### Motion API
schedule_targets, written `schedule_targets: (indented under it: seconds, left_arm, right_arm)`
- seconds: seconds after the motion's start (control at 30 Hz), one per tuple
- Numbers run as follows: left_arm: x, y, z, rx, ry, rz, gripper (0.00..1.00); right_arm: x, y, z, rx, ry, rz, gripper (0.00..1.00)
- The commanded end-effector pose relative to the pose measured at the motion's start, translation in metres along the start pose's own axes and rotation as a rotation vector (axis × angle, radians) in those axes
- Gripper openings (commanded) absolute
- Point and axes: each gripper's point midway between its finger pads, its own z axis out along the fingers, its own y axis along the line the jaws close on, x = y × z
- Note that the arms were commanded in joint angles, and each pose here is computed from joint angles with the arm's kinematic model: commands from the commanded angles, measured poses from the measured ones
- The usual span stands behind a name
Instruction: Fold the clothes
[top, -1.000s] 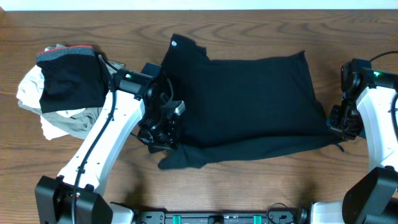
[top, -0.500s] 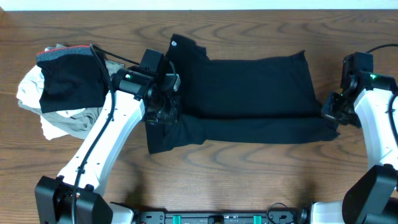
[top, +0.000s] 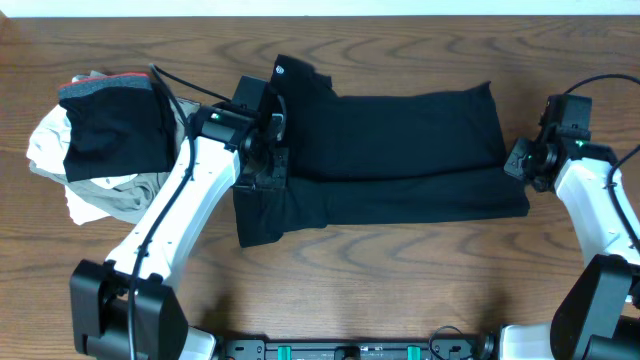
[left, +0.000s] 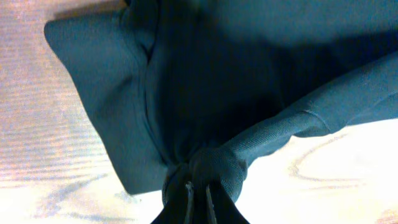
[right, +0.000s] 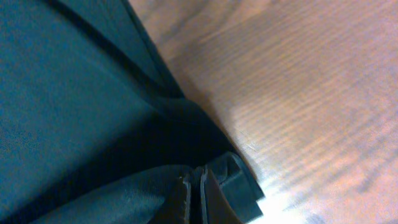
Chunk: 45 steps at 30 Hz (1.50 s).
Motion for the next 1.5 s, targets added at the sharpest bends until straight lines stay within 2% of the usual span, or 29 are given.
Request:
schedule_targets:
  seconds: [0.0,0.13,0.23,0.33,0.5,0.53,0.57,0.63,0.73,0.97,1.17,1.33,1.47]
  left_arm:
    - [-0.001,0.005,0.01,-0.028,0.02,-0.021,0.08]
    - [-0.004,0.006,0.023,-0.033,0.04,-0.023,0.12]
    - [-0.007,0.007,0.034,-0.036,0.05,-0.024,0.12]
    - [-0.009,0.007,0.04,-0.037,0.057,-0.025,0.12]
    - [-0.012,0.007,0.043,-0.035,0.048,-0.024,0.14]
    - [-0.013,0.007,0.043,-0.035,0.046,-0.023,0.17]
    - [-0.013,0.007,0.043,-0.035,0.047,-0.023,0.33]
    - [-0.012,0.007,0.042,-0.035,0.05,-0.024,0.51]
    - [-0.011,0.007,0.042,-0.032,0.053,-0.025,0.59]
    - [-0.002,0.005,0.026,-0.024,0.056,-0.025,0.6]
    - [0.02,0.006,0.003,-0.031,0.091,-0.051,0.6]
    - [0.035,-0.001,0.009,0.022,0.151,-0.062,0.6]
    - [0.051,0.004,0.026,0.003,0.195,-0.173,0.6]
  right_arm:
    - [0.003,0.003,0.005,-0.024,-0.002,-0.012,0.01]
    - [0.002,0.003,0.007,-0.028,-0.017,-0.011,0.03]
    - [0.0,0.004,0.008,-0.031,-0.028,-0.01,0.2]
    - [-0.002,0.004,0.008,-0.034,-0.038,-0.01,0.31]
    - [0.0,0.005,0.008,-0.038,-0.028,-0.012,0.29]
    - [0.003,0.007,0.008,-0.047,-0.014,-0.017,0.29]
    - [0.007,0.009,0.008,-0.061,0.003,-0.023,0.29]
    - [0.016,0.011,0.008,-0.076,0.035,-0.034,0.29]
    - [0.027,0.012,0.012,-0.075,0.065,-0.05,0.29]
    - [0.05,0.007,0.033,-0.077,0.067,-0.053,0.27]
    - [0.067,0.004,0.048,-0.085,0.051,-0.052,0.26]
    - [0.074,0.002,0.052,-0.083,0.057,-0.053,0.26]
    - [0.074,0.002,0.052,-0.083,0.056,-0.053,0.27]
